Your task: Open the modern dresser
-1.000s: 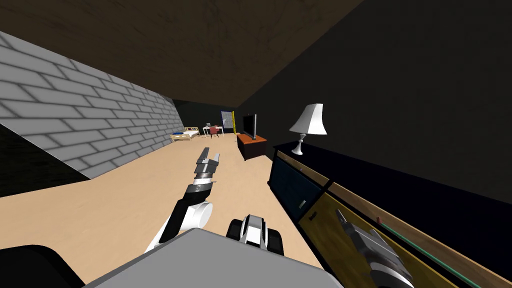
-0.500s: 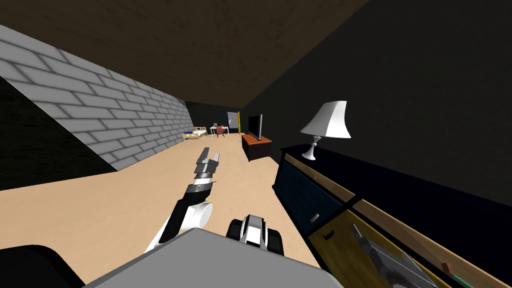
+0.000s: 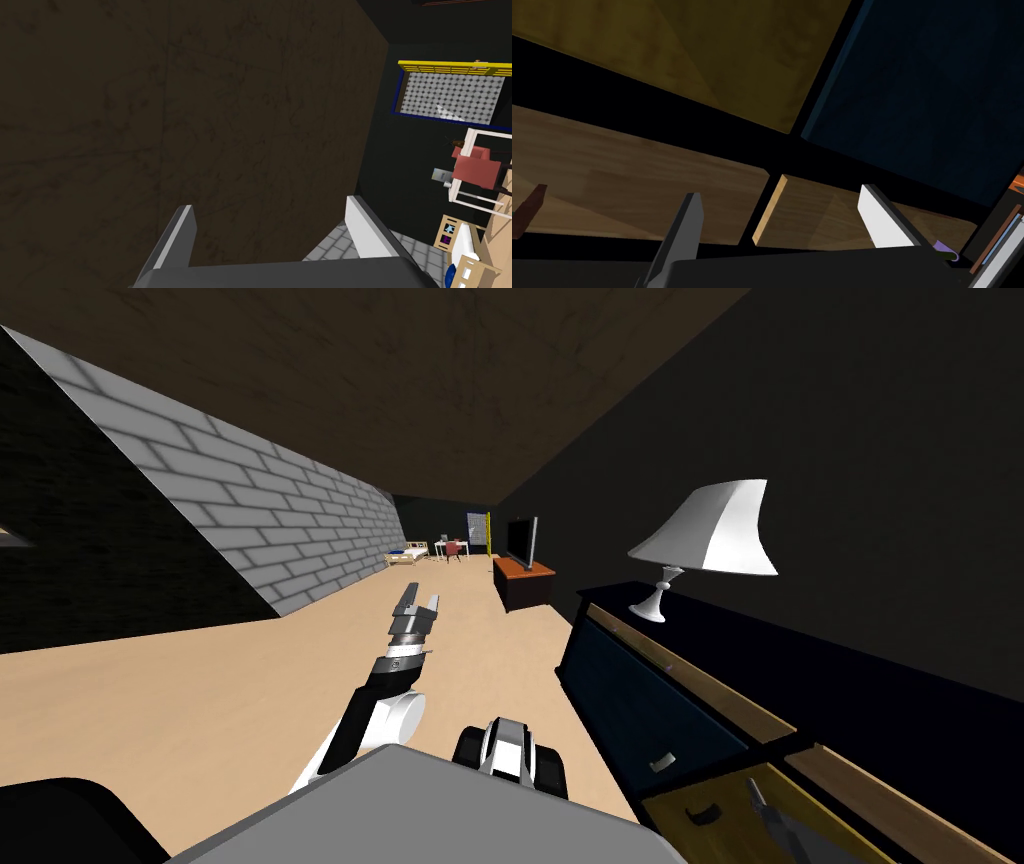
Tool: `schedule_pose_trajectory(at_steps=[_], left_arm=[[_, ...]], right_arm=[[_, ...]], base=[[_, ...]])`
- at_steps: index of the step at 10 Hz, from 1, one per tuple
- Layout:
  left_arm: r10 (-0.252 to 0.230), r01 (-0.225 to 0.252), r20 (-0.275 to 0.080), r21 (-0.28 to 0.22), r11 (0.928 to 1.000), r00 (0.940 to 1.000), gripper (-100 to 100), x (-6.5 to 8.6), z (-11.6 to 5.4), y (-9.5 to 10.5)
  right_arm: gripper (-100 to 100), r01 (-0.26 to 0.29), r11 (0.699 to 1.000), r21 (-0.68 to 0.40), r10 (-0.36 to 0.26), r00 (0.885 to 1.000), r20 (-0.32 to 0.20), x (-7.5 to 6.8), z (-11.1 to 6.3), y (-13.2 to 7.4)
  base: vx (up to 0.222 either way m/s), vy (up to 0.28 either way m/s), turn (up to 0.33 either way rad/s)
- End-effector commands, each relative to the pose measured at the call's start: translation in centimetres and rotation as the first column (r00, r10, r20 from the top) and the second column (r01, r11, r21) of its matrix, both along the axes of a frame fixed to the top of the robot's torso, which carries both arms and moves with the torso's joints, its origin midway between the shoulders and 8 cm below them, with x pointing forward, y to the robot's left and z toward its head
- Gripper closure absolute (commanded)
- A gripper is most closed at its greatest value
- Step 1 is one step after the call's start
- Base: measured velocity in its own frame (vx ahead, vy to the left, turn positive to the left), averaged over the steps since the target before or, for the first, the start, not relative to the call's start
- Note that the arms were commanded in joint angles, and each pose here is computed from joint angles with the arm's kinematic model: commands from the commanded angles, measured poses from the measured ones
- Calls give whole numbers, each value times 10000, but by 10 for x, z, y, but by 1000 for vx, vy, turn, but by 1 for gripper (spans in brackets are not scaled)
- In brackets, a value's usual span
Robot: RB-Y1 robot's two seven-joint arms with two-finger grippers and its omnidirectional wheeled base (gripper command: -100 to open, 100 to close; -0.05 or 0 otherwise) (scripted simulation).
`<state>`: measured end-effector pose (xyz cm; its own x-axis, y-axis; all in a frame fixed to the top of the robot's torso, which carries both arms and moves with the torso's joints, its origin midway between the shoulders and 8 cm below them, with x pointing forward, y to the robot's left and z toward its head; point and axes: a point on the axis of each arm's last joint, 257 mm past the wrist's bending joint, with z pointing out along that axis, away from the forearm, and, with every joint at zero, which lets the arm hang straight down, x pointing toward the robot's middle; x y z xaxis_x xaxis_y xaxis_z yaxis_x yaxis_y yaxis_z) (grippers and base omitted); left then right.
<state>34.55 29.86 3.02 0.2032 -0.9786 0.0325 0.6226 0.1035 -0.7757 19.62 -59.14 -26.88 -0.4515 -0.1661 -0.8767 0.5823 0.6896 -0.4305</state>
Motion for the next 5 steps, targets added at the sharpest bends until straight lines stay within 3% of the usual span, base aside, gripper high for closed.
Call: schedule_pose_trajectory(at_steps=[1,2,3,4,5], left_arm=[[1,-1,0,1,10000,10000,0,0,0,0],[0,0,0,0,10000,10000,0,0,0,0],[1,-1,0,1,10000,10000,0,0,0,0],[0,0,0,0,10000,10000,0,0,0,0],[1,-1,0,1,10000,10000,0,0,0,0]], right_arm=[[-100,605,9939,-926,-694,9929,-969,-28,1,-22],[-100,604,9939,-928,-694,9929,-970,-28,1,-22],[-100,930,9844,-1494,-1159,9814,-1528,-45,0,-34],[-100,928,9843,-1498,-1158,9814,-1530,-45,0,-34],[-100,1196,9714,-2051,-1620,9655,-2041,-61,0,-46]], base=[[101,62,175],[90,47,115],[87,44,200],[71,35,90],[78,58,175]])
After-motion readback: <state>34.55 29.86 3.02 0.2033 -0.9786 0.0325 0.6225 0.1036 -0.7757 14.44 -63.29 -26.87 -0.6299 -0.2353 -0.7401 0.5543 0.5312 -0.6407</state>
